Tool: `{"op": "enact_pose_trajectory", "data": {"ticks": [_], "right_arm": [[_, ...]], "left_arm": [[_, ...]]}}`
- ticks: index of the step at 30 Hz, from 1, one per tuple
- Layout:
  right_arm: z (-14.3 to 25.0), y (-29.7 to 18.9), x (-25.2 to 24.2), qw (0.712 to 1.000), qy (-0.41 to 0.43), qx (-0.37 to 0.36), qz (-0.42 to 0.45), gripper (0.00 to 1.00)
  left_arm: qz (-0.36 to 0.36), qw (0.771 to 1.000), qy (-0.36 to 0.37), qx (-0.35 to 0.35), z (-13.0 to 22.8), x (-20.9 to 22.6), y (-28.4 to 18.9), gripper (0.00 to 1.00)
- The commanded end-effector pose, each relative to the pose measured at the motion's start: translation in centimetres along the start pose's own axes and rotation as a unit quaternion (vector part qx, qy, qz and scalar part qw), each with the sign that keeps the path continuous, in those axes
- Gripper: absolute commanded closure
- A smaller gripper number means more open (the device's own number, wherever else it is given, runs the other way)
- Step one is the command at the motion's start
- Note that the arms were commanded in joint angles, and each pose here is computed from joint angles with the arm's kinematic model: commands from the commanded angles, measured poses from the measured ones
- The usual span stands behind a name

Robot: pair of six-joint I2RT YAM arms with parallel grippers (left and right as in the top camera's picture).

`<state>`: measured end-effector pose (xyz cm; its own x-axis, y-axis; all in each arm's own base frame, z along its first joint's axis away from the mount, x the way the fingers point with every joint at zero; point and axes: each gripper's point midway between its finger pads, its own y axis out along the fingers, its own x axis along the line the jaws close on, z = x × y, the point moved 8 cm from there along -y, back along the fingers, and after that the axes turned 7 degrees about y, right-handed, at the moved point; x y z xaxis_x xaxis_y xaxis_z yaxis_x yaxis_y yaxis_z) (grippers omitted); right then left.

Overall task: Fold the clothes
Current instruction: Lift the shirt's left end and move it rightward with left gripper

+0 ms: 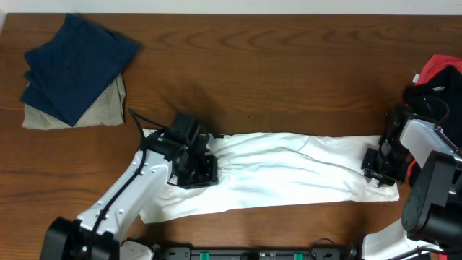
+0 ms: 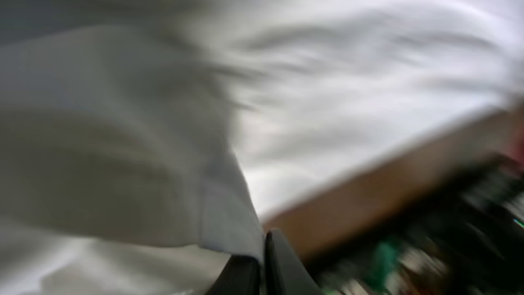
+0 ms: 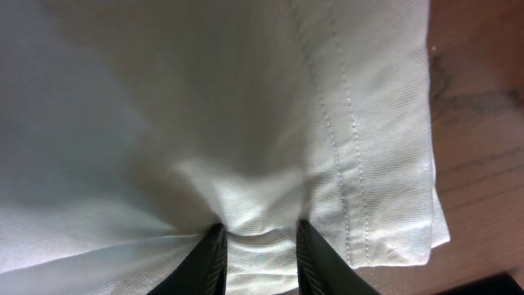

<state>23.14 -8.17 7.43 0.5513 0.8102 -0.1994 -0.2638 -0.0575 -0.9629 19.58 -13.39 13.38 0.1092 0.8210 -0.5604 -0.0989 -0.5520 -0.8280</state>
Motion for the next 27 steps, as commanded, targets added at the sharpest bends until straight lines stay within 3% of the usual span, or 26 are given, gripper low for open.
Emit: {"op": "enact_pose_trajectory", "data": {"ticks": [1,16,22,27], "right_arm": [[0.3,0.4,0.0,1.000,0.004,0.005,0.002,0.73],[0.3,0.4,0.0,1.000,0.004,0.006,0.002,0.73],[0.3,0.4,0.0,1.000,0.004,0.006,0.002,0.73],[0.3,0.4,0.0,1.000,0.004,0.006,0.002,0.73]], "left_arm": [[0.113,0.993,0.012,0.023,0.9,-3.6,-1.1,0.94],[0.094,0.988,-0.047,0.113,4.6,-7.3,1.2,0.94],[-0.034,0.998,-0.053,0.010,2.4,-4.3,1.2,0.94],[-0.146,0.980,-0.071,-0.115,-1.1,-0.4,-0.7,0.94]]}}
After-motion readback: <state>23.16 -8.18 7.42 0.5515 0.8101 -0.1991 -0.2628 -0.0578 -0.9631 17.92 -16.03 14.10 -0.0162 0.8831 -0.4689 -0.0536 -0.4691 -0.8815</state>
